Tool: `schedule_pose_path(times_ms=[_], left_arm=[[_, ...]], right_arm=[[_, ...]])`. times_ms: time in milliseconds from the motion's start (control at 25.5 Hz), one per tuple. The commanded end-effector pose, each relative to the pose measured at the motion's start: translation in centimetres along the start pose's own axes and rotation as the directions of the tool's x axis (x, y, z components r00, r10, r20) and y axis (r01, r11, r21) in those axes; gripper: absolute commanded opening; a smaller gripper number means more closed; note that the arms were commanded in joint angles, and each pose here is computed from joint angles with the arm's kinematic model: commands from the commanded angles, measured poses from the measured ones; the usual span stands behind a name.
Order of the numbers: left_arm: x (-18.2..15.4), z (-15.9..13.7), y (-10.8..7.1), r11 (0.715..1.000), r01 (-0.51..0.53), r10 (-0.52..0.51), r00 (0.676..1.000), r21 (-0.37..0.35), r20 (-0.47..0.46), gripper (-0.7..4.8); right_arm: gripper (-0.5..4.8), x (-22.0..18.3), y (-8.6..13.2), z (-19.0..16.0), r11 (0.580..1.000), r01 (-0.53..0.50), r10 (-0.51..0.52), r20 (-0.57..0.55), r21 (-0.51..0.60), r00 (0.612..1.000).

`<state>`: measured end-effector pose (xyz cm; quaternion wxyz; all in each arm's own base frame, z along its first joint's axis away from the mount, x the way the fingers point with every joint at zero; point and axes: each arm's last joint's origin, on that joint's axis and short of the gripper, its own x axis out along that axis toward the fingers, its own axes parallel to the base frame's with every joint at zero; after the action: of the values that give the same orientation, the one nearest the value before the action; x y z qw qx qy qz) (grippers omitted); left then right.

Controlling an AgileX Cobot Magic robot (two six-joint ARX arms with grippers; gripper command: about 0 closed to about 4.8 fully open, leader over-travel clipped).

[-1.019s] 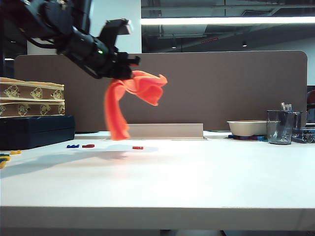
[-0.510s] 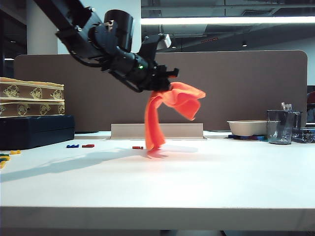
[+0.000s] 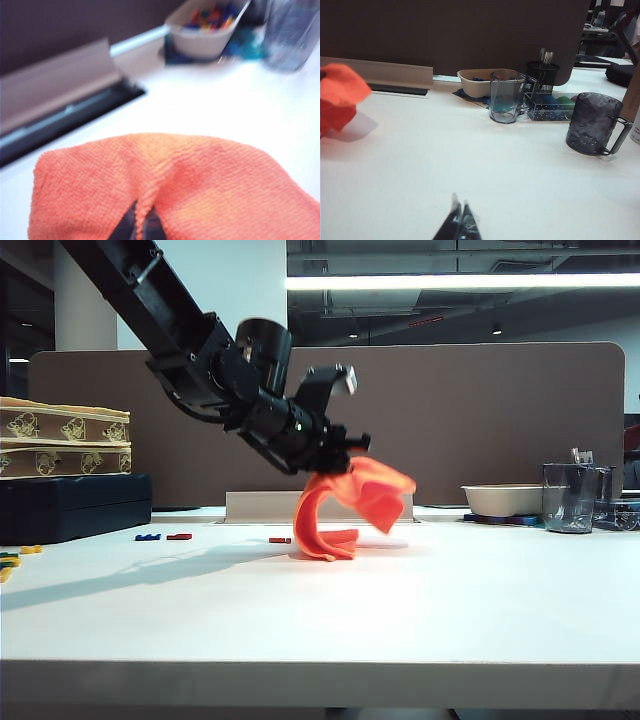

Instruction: Use an orange cloth to wipe the letter magnets on the table away for a distance.

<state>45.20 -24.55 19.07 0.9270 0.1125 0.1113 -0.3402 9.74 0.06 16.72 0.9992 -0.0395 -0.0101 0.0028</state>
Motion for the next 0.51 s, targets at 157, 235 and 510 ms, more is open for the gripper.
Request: schedule_pose_path(times_ms=[157,235,510], left_arm=[[-0.3,-1.7,1.8,0.998,-0.035,0.043,0.989,0.059,-0.145,-0.06],[-0.6,-2.1,2.9,0.998,-0.052,0.06,0.983,0.047,-0.172,-0.06],[-2.5,-4.4,8.2,0.986,-0.165,0.156,0.943,-0.007,-0.293,-0.06]], right_arm=[[-0.05,0.0,0.0,-0.1,1.0,0.001,-0.001,0.006,0.001,1.0],[-0.05,0.0,0.0,-0.1,1.0,0.001,-0.001,0.006,0.001,1.0],[-0.05,0.0,0.0,-0.1,1.0,0.002,-0.002,0.006,0.001,1.0]])
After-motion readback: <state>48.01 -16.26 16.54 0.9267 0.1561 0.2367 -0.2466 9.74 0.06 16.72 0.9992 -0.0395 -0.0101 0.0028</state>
